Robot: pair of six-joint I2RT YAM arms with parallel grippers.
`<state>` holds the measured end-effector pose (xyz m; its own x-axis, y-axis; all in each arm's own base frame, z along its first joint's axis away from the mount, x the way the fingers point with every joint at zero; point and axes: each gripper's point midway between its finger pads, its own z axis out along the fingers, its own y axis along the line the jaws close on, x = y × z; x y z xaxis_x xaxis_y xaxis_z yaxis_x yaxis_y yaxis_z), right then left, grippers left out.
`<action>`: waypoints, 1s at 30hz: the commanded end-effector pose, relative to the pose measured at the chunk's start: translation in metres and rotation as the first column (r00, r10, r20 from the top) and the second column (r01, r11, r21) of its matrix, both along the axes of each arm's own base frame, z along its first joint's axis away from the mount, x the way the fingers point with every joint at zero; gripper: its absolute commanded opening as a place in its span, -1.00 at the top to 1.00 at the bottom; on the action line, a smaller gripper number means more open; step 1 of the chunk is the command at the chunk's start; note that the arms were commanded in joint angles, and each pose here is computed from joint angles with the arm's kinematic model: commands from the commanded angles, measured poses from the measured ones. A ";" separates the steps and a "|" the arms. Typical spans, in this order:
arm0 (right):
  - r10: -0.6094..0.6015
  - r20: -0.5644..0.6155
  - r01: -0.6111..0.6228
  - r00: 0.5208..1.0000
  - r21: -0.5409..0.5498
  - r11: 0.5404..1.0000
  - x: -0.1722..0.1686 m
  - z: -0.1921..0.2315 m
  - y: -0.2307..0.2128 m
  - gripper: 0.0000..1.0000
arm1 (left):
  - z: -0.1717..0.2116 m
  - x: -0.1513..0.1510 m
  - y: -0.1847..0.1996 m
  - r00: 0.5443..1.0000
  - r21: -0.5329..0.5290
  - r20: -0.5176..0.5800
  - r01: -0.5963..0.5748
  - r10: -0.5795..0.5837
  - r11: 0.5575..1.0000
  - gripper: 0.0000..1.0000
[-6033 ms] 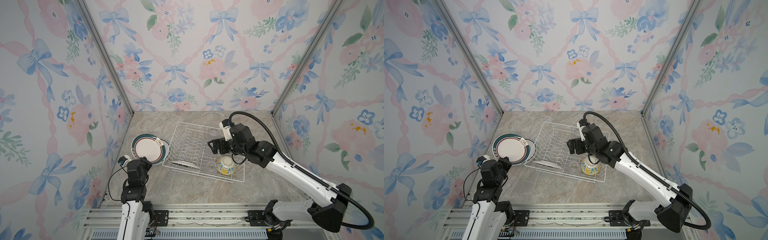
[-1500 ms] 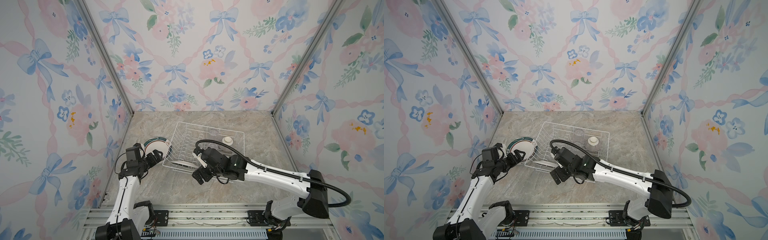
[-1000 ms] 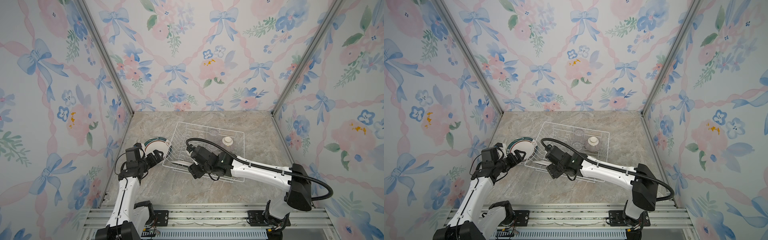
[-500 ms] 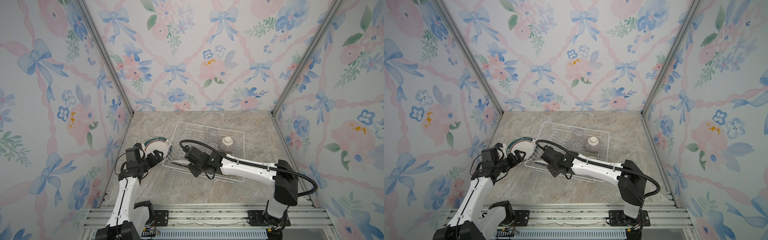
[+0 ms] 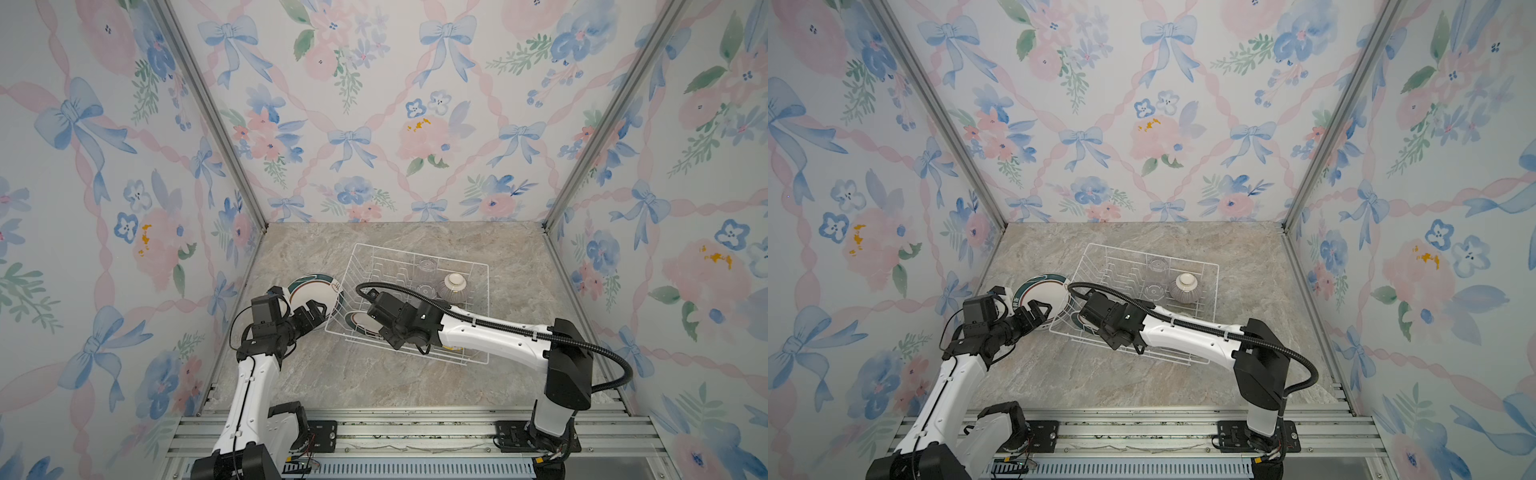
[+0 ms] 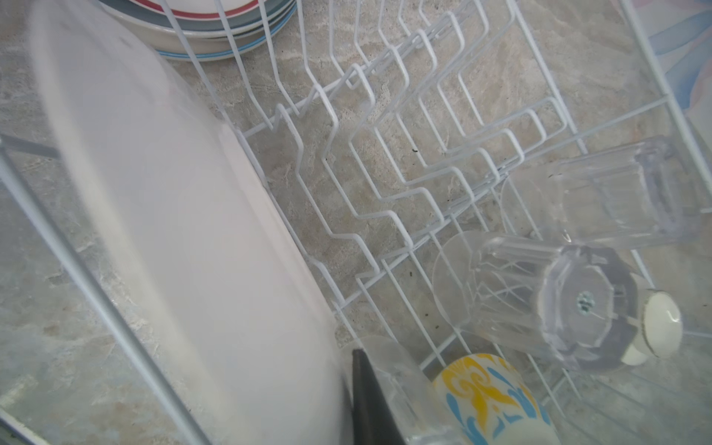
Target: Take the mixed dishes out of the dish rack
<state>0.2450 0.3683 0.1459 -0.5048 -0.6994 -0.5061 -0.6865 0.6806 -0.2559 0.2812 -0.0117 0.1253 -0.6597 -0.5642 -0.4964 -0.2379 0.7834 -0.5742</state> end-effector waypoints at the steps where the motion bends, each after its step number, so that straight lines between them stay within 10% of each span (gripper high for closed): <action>1: -0.010 0.034 0.009 0.999 0.005 1.000 0.005 0.017 -0.001 0.69 | -0.004 0.000 0.000 1.000 0.017 0.005 0.010 -0.011 1.000 -0.96; 30: -0.146 0.033 0.130 0.989 0.293 0.947 0.033 0.090 -0.030 1.00 | 0.002 -0.001 0.002 1.000 0.024 0.026 -0.009 0.008 1.000 -0.96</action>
<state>0.2673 0.3402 0.2098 -0.5389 -0.5565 -0.6324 -0.6182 0.7712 -0.1519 0.2810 -0.0101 0.1287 -0.6484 -0.5642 -0.5112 -0.2362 0.7874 -0.5694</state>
